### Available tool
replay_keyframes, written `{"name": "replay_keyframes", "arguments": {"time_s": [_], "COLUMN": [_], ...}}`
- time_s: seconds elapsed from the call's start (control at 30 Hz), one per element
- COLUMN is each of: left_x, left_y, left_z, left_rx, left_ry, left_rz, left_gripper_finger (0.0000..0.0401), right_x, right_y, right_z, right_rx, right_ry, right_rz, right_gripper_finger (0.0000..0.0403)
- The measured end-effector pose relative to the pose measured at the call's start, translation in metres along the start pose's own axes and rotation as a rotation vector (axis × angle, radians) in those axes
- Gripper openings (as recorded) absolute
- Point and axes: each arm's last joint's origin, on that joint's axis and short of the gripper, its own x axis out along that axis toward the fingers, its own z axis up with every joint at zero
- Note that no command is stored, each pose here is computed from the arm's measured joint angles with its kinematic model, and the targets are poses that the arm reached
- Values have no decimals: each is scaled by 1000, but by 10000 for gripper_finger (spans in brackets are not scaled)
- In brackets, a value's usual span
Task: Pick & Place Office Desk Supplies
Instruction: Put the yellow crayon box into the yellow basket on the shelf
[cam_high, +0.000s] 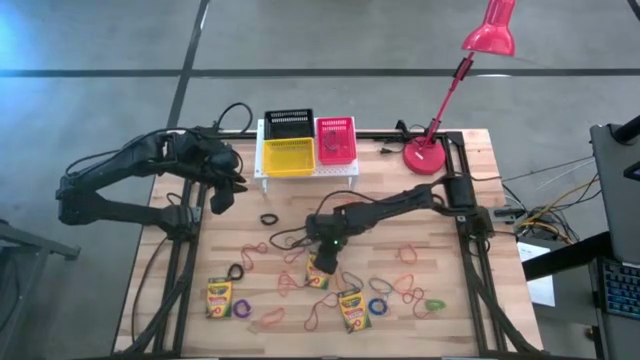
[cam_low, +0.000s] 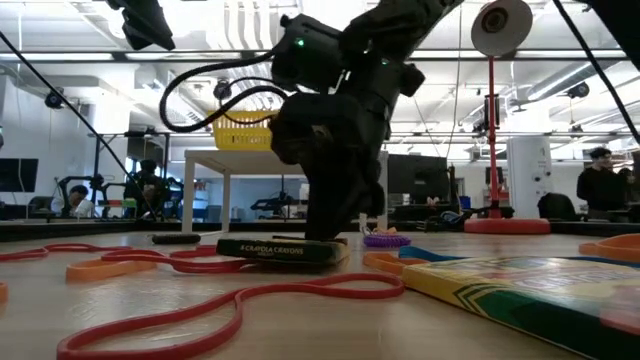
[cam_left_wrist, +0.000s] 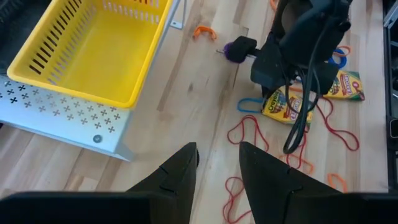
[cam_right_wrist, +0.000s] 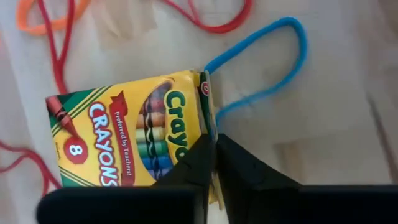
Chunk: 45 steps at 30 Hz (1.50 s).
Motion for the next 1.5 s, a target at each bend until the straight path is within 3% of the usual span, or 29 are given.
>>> {"name": "replay_keyframes", "arguments": {"time_s": [0.2,0.4,0.67,0.83,1.07,1.27,1.5], "left_x": [0,0,9,41,93,120,132], "left_y": [0,-2,-4,-6,-14,-17,-16], "left_z": [0,0,1,-3,-13,-26,-44], "left_rx": [0,4,22,54,119,143,121], "left_ry": [0,4,-24,-86,-292,-497,-632], "left_rz": [0,-53,-116,-288,-534,-606,-666], "left_gripper_finger": [124,124,124,124,124,125,134], "right_x": [-20,-81,-160,-178,-192,-196,-202], "right_y": [7,28,44,47,53,57,60], "right_z": [1,5,2,2,14,21,24], "right_rx": [31,75,124,116,131,154,147], "right_ry": [16,-24,-200,-295,-487,-557,-579], "right_rz": [7,82,186,174,224,280,295], "right_gripper_finger": [8,8,8,8,8,8,8]}}
